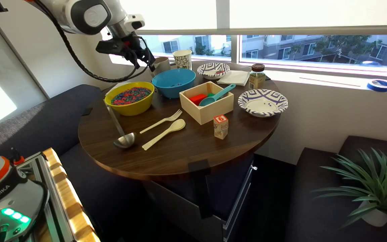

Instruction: Pour the contents of the mug into the blue bowl

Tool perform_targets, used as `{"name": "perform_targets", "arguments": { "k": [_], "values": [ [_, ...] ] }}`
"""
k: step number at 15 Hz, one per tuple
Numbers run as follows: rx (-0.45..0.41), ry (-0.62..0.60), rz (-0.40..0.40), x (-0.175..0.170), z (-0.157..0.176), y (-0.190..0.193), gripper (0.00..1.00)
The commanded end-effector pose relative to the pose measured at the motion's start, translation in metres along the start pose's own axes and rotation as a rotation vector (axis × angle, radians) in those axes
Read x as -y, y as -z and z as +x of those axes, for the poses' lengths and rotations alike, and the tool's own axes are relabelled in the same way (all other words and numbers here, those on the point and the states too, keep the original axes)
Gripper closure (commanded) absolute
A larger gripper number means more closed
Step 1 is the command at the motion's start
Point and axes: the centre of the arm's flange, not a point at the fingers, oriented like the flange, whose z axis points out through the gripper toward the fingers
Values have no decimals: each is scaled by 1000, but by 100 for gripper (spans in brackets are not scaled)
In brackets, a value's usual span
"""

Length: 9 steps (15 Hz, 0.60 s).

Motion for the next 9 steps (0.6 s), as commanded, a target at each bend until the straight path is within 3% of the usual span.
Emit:
{"name": "perform_targets", "arguments": {
  "k": [1, 5, 8, 9],
  "values": [
    [-21, -7, -16, 1, 10, -22, 9],
    [-15, -1, -26, -3, 14, -27, 48],
    [-3, -6, -26, -3, 17, -25, 71],
    [-2, -8, -26, -3, 17, -23, 74]
  ]
}}
